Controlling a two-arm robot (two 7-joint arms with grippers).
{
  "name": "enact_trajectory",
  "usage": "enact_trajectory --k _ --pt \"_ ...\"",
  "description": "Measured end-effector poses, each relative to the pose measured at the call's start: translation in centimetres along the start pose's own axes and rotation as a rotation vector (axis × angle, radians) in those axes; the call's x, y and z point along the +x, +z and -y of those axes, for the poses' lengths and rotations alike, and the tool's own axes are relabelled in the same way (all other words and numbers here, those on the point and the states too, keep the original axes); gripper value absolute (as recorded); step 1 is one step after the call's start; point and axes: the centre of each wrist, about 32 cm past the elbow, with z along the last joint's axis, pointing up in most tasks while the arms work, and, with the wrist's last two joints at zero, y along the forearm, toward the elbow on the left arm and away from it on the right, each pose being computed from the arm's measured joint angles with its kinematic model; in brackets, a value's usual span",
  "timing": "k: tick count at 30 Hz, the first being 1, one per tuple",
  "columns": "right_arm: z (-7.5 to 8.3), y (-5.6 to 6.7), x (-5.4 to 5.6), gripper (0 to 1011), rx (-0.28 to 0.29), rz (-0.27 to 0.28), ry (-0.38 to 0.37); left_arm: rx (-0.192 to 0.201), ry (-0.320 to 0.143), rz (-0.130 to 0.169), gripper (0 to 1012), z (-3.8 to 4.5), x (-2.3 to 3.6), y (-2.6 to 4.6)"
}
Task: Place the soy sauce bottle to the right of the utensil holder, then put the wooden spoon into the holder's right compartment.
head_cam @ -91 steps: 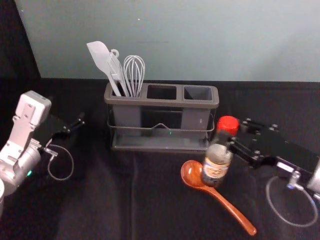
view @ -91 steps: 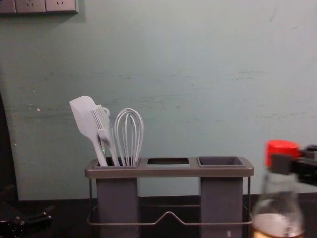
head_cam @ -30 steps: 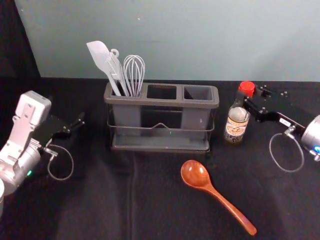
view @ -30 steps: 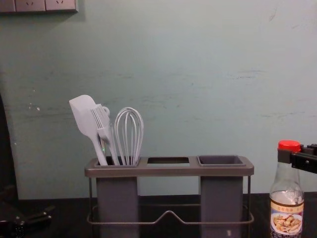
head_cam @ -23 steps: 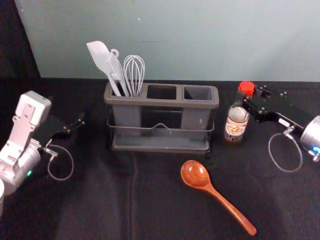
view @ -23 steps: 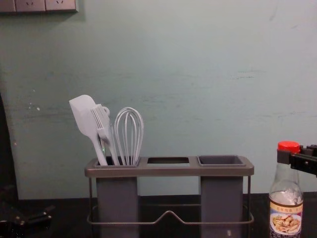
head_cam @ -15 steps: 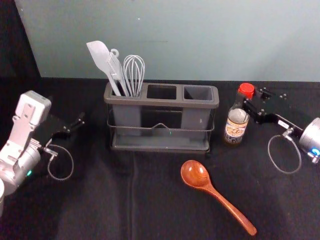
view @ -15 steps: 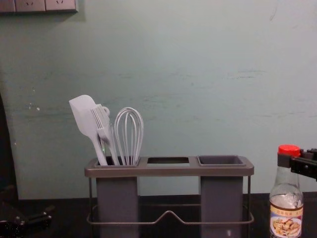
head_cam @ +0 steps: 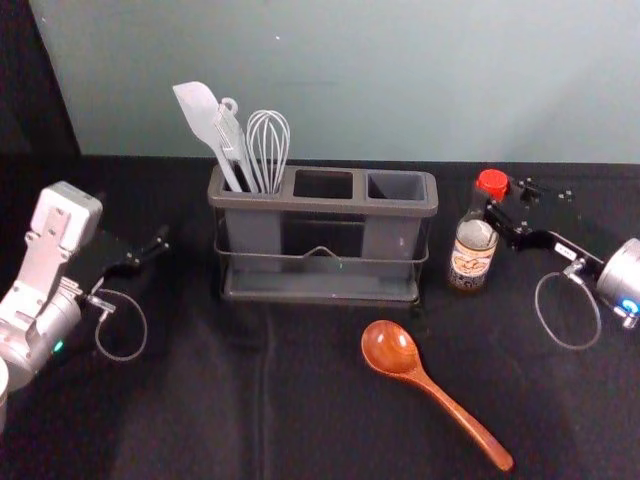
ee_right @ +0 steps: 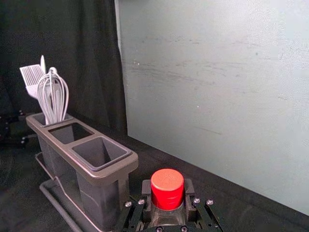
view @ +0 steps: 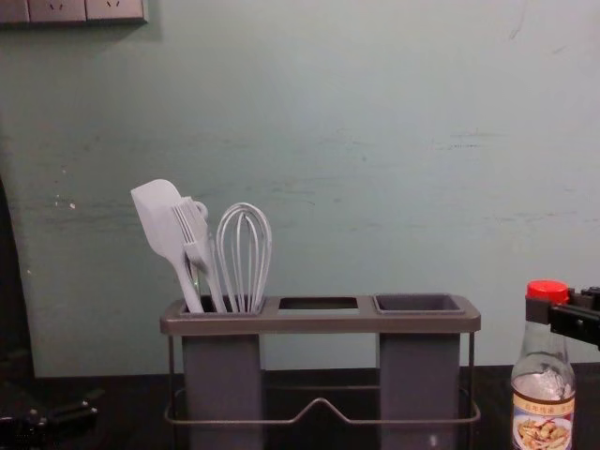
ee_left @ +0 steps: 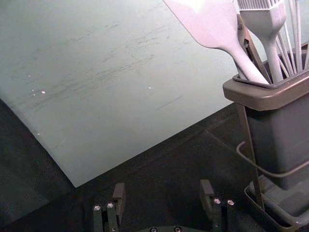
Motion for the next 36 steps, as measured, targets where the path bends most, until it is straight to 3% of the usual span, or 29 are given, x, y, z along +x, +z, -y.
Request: enact_trajectory --k 6,19,23,25,36 --pt "0.01 0.03 -0.01 435 0.002 -0.001 0.000 0.000 0.000 0.000 1005 0.00 0.00 0.00" --pt "0.02 0.07 0.00 865 0.003 -0.003 0.001 0.000 0.000 0.000 1005 0.00 0.00 0.00" --pt "0.03 0.08 0.00 916 0.003 -0.003 0.001 0.000 0.000 0.000 1005 0.00 0.00 0.00" --pt "0.03 0.08 0.00 1002 0.003 -0.003 0.002 0.000 0.000 0.000 1005 0.00 0.00 0.00" --pt "0.13 0.21 -0.02 1003 0.007 -0.001 0.001 0.000 0.000 0.000 1005 0.00 0.00 0.00"
